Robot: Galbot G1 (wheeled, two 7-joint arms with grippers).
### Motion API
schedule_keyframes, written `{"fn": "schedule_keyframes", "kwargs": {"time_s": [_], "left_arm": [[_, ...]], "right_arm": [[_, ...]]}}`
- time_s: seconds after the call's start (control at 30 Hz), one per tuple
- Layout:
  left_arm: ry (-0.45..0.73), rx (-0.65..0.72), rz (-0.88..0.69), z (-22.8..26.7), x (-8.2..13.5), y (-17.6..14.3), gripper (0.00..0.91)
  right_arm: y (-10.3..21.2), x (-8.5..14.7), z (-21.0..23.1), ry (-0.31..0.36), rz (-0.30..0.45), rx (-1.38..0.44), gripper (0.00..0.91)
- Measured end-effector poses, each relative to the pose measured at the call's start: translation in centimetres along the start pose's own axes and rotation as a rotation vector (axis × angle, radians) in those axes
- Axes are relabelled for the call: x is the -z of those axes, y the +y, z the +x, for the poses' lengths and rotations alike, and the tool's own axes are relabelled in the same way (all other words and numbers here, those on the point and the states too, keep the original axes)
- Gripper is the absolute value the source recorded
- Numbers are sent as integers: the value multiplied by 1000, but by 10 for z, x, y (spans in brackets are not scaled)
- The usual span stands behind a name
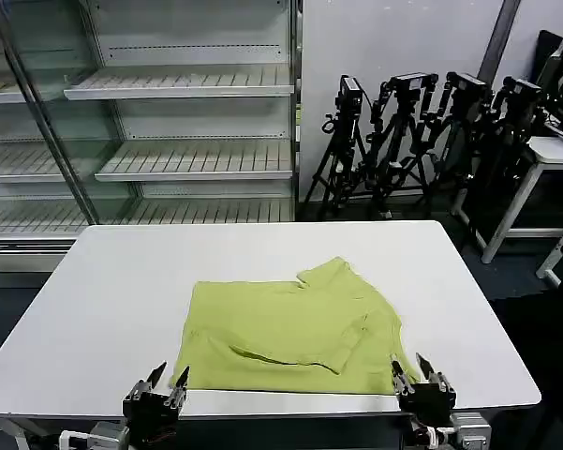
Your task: Fold and organize the clothes.
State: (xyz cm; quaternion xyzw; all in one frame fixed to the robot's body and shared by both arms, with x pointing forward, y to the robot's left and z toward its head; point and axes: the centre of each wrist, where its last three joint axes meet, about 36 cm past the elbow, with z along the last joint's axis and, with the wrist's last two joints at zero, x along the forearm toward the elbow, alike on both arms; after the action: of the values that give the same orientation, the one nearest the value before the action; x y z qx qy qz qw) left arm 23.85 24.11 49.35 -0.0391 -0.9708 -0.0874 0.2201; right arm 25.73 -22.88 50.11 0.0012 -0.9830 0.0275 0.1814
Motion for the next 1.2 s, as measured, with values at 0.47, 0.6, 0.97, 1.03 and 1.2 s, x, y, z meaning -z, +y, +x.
{"fn": "schedule_keyframes", "kwargs": {"time_s": [0.47,0.6,0.97,1.03,1.2], "left_arm": [[-55,-11,69,-70,26,24,907],[-46,-10,100,-100,32,31,907],[-27,-24,129,-172,52,34,907],[-25,-26,128,-182,55,33,907],[-11,-34,127,-206,62,30,907]], "right_arm": [[6,22,-107,-62,-66,42,907],[12,32,-142,-64,-76,53,907],[33,59,-232,-32,-69,45,907],[36,60,-244,-19,-66,42,907],[42,60,-274,23,-61,28,907]]}}
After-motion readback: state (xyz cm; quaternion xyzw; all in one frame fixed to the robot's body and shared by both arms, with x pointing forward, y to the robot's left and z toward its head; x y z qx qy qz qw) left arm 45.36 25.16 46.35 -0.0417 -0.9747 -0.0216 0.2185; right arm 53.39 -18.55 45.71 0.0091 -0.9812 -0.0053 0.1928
